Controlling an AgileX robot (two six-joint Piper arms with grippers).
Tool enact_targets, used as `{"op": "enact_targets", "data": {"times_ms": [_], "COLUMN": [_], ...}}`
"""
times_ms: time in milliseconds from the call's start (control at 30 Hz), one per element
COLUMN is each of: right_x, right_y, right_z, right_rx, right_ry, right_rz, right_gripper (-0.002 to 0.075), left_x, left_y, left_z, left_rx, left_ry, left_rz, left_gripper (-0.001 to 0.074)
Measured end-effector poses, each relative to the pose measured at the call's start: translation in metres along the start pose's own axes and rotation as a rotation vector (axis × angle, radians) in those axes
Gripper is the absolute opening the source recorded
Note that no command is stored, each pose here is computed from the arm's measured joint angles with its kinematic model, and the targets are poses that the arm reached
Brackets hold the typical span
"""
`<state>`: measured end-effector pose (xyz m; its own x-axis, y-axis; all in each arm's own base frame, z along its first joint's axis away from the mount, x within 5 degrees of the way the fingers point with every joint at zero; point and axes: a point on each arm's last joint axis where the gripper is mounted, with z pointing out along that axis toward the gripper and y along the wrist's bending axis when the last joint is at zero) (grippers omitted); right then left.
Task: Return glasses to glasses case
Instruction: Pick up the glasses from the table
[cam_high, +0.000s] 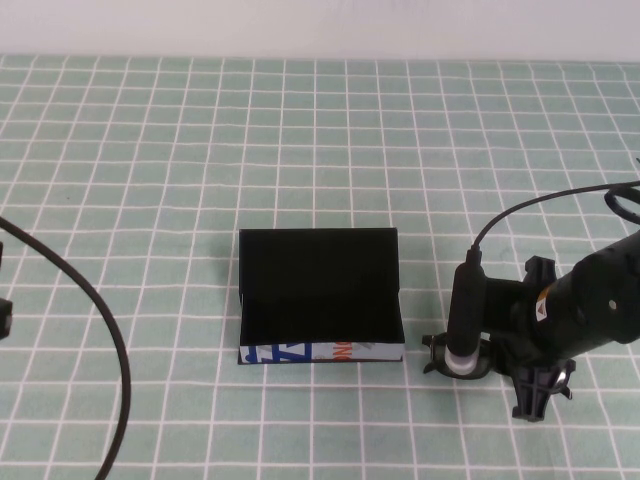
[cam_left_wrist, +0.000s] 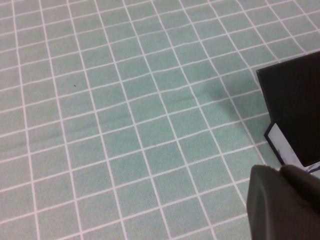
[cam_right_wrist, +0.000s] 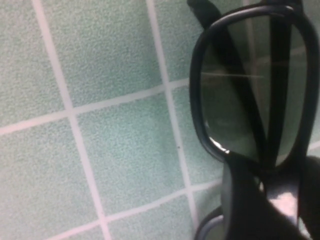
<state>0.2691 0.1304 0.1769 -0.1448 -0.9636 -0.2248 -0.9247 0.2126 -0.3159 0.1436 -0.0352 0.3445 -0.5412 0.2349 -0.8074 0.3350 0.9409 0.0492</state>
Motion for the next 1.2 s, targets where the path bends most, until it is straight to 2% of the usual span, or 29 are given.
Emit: {"op": "enact_targets", "data": {"times_ms": [100, 300, 733, 933, 1200], "right_x": [0.0, -0.001, -0.001, 0.0, 0.0], "right_y": [0.0, -0.001, -0.001, 0.0, 0.002], "right_z": [0.0, -0.001, -0.005, -0.021, -0.041], "right_rx": [0.0, 0.002, -0.004, 0.0, 0.008], "right_ry": [0.0, -0.004, -0.004, -0.009, -0.03], "right_rz": [0.001, 0.005, 0.011, 0.014, 0.031], "right_gripper": [0.0184, 0.0076, 0.0062, 0.0004, 0.0], "left_x": [0.0, 0.001, 0.001, 0.001, 0.001], "left_y": [0.0, 0.0, 0.0, 0.0, 0.0], "left_z": [0.0, 0.0, 0.0, 0.0, 0.0], "left_rx": [0.001, 0.002, 0.002, 0.002, 0.002], "left_ry": [0.004, 0.007, 0.007, 0.007, 0.008], "left_rz": [0.0, 0.0, 0.0, 0.0, 0.0], "left_gripper": [-0.0002, -0.0002, -0.0002, -0.0002, -0.0002]}}
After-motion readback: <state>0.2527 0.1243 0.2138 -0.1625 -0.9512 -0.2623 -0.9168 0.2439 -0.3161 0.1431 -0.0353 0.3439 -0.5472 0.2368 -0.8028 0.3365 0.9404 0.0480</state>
